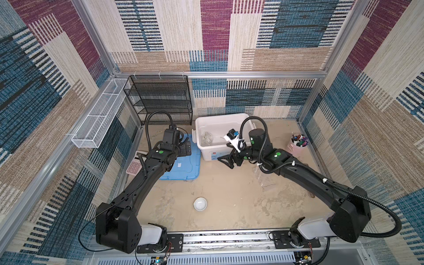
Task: Organize the chemistry lab equipment
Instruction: 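Lower the right gripper over the small white dish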
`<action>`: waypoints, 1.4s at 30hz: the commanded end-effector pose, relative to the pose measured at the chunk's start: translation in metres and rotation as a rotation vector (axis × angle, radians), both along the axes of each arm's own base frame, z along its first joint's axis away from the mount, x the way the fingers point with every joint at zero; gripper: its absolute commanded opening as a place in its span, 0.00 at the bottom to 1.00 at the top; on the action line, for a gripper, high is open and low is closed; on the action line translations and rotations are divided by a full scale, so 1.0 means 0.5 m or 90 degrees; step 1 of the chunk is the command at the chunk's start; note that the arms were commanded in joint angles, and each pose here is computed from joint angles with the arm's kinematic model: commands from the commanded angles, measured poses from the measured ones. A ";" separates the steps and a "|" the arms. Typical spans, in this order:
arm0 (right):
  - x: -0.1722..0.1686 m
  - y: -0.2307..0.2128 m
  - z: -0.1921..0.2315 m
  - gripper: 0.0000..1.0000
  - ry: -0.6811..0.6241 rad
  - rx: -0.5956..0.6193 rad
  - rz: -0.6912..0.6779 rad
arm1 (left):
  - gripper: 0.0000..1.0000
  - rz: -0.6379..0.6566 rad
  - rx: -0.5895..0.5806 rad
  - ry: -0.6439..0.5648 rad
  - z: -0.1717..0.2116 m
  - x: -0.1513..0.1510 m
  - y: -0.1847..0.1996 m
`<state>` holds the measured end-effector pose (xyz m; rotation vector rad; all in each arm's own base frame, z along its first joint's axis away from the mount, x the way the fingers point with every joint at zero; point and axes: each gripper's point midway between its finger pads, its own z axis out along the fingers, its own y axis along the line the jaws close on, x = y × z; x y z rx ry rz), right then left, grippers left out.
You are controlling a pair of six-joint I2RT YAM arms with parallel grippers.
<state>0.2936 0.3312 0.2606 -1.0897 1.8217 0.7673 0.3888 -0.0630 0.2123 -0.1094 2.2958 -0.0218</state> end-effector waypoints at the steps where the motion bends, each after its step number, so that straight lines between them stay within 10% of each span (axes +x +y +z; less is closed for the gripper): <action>1: -0.046 0.045 -0.059 0.96 -0.022 -0.070 0.052 | 0.99 0.046 -0.026 0.005 -0.009 -0.011 0.038; 16: -0.252 0.211 -0.325 0.92 0.036 -0.264 0.289 | 0.99 0.129 -0.078 0.040 -0.062 -0.064 0.133; 42: -0.252 0.227 -0.432 0.90 0.052 -0.357 0.277 | 0.99 0.133 -0.102 0.064 -0.103 -0.083 0.134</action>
